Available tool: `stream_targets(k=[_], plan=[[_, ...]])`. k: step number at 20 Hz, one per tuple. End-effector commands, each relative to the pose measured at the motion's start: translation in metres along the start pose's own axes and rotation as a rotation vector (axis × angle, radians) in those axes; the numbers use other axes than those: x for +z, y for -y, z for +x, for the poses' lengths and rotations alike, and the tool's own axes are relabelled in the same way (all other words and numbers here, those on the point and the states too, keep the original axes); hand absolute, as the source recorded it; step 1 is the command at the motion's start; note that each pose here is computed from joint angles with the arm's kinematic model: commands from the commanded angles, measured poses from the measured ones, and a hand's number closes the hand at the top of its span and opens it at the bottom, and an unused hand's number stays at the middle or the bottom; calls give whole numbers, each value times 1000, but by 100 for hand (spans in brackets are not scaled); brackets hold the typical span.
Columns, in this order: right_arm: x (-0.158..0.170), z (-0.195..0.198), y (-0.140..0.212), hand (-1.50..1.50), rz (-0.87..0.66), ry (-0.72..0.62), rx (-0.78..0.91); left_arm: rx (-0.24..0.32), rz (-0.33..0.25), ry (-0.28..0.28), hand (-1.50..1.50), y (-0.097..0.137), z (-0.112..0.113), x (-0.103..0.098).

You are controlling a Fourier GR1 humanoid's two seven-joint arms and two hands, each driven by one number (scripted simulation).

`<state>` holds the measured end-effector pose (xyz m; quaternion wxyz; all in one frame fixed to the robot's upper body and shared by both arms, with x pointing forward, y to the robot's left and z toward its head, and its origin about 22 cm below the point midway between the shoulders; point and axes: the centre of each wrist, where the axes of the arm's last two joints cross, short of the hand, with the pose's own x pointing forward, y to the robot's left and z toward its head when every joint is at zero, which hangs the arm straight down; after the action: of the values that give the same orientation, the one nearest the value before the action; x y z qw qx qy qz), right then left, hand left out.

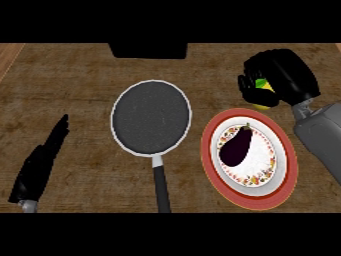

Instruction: Pick the lemon from the plate and place it in the pan

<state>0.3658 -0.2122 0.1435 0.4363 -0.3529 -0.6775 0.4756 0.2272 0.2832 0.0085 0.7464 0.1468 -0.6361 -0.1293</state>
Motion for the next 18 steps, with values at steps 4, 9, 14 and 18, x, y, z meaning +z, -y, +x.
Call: stream_targets(k=[4, 9, 14, 18], plan=[[-53, 55, -1, 150, -36, 155, -145, -1, 11, -12, 0, -11, -11, 5], [-86, 101, -28, 150, 50, 167, -226, 14, -21, 4, 0, 16, 6, -4], [-98, 139, -68, 150, 131, 137, -308, -4, -18, 14, 0, 7, -4, 11], [-101, 136, -92, 150, 180, 119, -284, 0, -21, 26, 0, 14, -4, 3]])
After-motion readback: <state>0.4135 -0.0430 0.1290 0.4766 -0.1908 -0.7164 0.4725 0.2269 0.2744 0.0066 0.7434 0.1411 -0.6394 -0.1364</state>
